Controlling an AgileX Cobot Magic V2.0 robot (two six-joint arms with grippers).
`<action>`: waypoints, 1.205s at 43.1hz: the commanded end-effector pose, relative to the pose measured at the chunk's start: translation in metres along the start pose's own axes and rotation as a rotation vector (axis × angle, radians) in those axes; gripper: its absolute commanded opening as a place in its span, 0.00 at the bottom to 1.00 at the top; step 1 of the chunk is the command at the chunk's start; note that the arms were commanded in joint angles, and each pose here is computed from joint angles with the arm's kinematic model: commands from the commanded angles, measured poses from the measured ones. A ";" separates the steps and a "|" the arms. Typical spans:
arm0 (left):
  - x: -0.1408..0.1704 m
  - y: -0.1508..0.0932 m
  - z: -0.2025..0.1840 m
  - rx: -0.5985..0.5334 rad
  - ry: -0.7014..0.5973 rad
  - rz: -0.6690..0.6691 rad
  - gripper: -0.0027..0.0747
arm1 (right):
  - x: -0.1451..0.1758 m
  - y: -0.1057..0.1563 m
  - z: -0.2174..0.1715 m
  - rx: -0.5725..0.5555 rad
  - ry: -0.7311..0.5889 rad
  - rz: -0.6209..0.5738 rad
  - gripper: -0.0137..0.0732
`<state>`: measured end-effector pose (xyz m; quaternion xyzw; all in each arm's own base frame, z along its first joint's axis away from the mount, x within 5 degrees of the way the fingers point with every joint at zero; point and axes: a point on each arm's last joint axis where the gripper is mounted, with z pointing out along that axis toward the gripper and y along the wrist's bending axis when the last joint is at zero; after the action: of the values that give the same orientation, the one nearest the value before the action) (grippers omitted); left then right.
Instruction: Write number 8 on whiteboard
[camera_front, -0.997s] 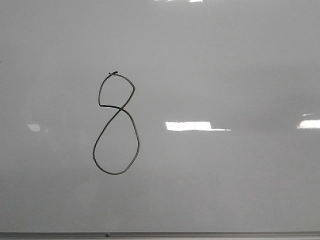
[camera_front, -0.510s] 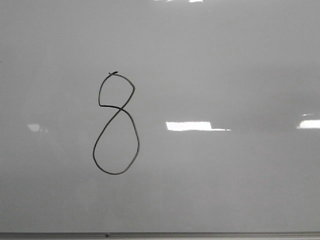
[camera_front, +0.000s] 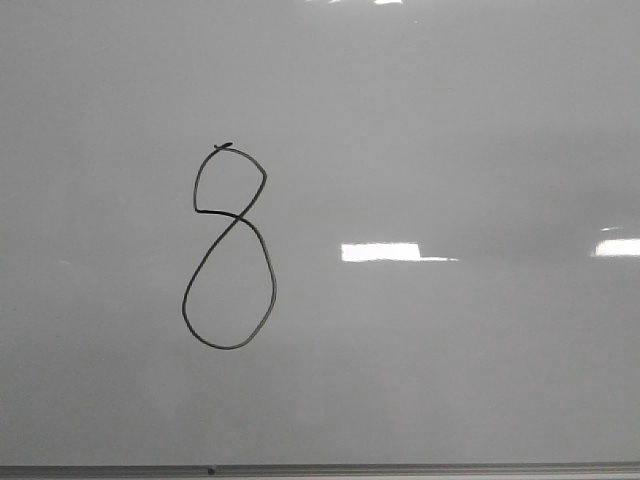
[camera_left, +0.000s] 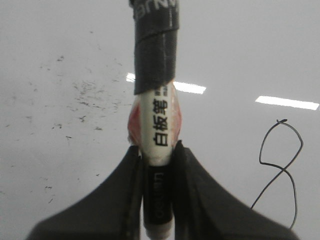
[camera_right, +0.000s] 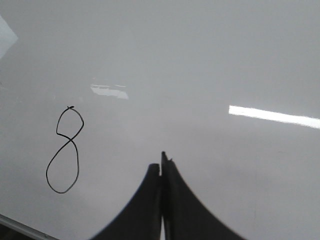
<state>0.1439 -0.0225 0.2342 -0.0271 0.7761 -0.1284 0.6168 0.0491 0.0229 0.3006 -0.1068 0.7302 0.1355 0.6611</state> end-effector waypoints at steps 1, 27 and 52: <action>-0.016 -0.005 0.022 0.064 -0.147 0.009 0.01 | -0.014 -0.001 -0.001 0.022 -0.097 0.012 0.08; -0.006 0.035 0.129 -0.002 -0.011 0.072 0.01 | -0.014 -0.001 -0.001 0.022 -0.097 0.012 0.08; -0.013 0.039 0.129 -0.016 -0.037 0.072 0.39 | -0.014 -0.001 -0.001 0.022 -0.097 0.012 0.08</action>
<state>0.2708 -0.0063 0.1834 0.0067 0.8127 -0.0920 0.5753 0.0496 0.0230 0.2987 -0.1067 0.7322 0.1355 0.6589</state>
